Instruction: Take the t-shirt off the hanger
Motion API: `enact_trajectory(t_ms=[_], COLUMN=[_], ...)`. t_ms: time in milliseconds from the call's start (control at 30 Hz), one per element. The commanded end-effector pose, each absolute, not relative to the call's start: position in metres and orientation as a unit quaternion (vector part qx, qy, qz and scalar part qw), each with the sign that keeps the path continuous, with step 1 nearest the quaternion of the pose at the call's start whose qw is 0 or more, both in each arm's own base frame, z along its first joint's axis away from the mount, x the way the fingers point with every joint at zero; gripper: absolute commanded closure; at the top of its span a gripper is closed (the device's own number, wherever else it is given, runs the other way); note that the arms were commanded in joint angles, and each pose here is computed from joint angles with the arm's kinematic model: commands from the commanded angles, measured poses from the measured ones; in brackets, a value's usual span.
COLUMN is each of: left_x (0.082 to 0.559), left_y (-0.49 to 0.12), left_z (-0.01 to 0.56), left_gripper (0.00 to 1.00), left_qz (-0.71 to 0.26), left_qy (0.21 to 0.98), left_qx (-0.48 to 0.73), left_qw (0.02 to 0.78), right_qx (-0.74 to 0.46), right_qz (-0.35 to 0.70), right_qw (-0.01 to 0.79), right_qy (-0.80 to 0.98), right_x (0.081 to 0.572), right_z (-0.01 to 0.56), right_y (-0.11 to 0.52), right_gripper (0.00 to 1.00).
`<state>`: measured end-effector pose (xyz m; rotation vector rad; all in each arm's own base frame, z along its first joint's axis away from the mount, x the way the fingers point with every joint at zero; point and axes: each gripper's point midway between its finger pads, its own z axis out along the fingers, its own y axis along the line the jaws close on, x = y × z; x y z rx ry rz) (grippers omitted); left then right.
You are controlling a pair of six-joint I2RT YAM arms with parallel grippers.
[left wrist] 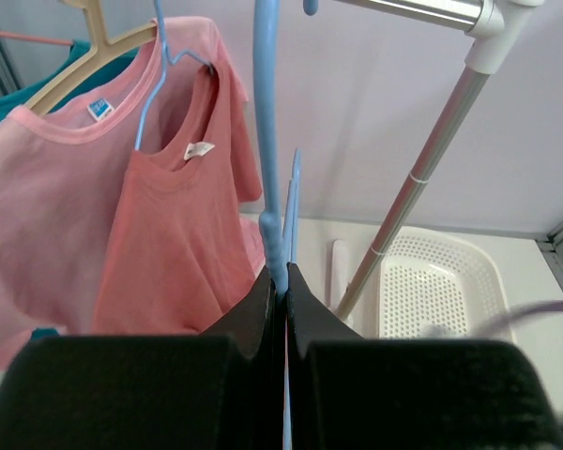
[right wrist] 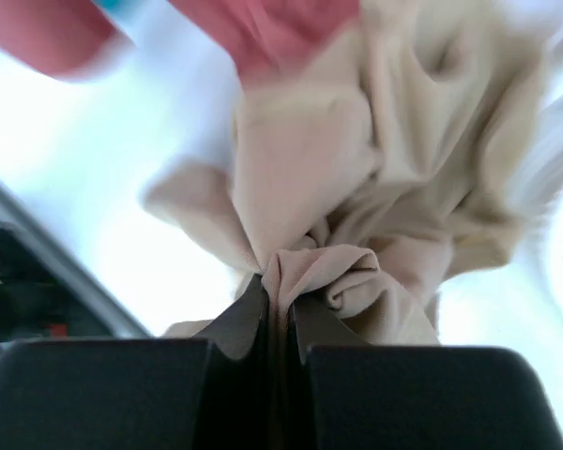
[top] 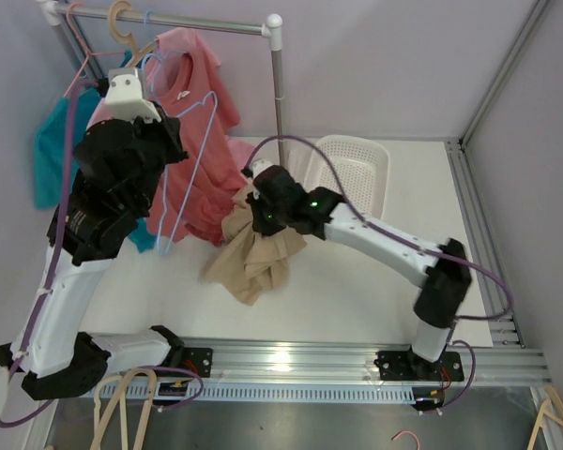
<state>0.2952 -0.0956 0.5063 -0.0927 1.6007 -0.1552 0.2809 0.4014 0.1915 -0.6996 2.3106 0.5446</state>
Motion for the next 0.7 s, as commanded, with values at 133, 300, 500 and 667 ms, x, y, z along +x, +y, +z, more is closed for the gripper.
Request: enact_trajectory(t_ms=[133, 300, 500, 667], left_x=[0.332, 0.347, 0.373, 0.388], left_y=[-0.115, -0.122, -0.130, -0.130], left_z=[0.522, 0.519, 0.515, 0.508], left_gripper=[0.99, 0.99, 0.99, 0.99], left_qz=[-0.072, -0.057, -0.030, -0.013], left_qy=[0.679, 0.674, 0.670, 0.663], left_qx=[-0.034, -0.022, -0.016, -0.016], left_qw=[0.730, 0.736, 0.742, 0.748], right_qx=[-0.163, -0.115, -0.059, -0.044], right_qz=[0.210, 0.203, 0.169, 0.203], right_qw=[0.472, 0.518, 0.557, 0.572], right_qy=[0.841, 0.823, 0.811, 0.794], right_x=[0.293, 0.331, 0.399, 0.438], right_z=[0.349, 0.397, 0.435, 0.458], right_y=[0.312, 0.266, 0.221, 0.201], right_gripper=[1.00, 1.00, 1.00, 1.00])
